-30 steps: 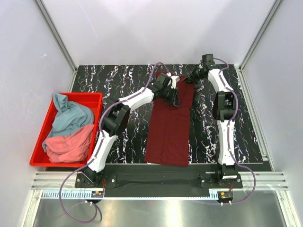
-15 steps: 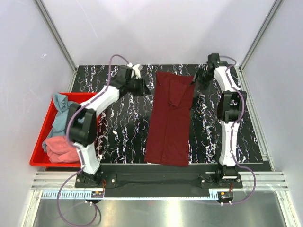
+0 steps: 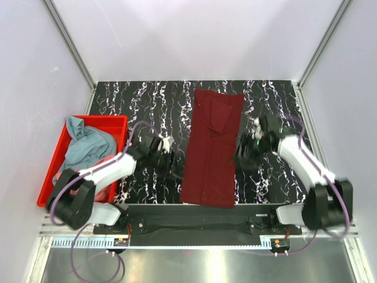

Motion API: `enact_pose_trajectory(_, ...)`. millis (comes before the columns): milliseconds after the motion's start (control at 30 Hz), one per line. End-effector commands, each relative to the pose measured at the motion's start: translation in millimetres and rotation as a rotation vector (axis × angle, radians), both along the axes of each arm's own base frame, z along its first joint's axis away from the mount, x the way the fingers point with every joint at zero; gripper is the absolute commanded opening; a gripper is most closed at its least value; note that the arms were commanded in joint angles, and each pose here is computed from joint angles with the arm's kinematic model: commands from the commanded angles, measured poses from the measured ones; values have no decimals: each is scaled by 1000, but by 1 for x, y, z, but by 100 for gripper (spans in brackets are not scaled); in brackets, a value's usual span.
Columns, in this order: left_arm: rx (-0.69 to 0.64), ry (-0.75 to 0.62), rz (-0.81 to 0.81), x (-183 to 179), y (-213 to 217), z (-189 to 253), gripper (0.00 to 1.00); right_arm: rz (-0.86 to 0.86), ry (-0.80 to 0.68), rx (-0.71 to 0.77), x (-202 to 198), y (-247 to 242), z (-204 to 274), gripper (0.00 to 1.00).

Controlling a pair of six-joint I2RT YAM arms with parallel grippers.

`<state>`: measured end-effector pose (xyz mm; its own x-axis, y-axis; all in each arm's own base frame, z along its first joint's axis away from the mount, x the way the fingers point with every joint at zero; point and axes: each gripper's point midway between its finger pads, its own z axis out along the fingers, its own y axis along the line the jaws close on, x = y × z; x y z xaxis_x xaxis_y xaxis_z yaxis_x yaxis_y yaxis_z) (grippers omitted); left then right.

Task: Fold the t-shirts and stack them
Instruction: Fold the tshirt

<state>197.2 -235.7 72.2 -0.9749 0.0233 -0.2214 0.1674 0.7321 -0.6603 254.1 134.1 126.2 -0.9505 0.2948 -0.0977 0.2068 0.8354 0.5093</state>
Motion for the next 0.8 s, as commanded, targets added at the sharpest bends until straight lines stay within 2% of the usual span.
enact_pose_trajectory(0, -50, -16, 51, -15, -9, 11, 51, 7, 32, 92, -60, 19, -12, 68)
enact_pose_trajectory(33, -61, -28, 64, -18, -9, 13, 51, -33, 108, 97, -84, 18, -31, 67)
enact_pose_trajectory(100, -62, 1, 102, -28, -6, 2, 51, -29, 86, 155, -100, 28, -32, 66)
enact_pose_trajectory(133, -71, -2, 109, -32, -7, 2, 52, -54, 126, 174, -111, 31, -44, 66)
enact_pose_trajectory(233, -78, 19, 142, -35, -7, -7, 53, -50, 144, 129, -126, 23, -56, 66)
enact_pose_trajectory(400, -60, 49, 161, -37, -15, -16, 53, -56, 200, 84, -137, 16, -80, 66)
enact_pose_trajectory(467, -11, 107, 180, -44, -12, -31, 51, -68, 238, 64, -146, 12, -97, 66)
enact_pose_trajectory(767, 90, 165, 169, -67, -9, -53, 49, -97, 230, 65, -146, 12, -106, 59)
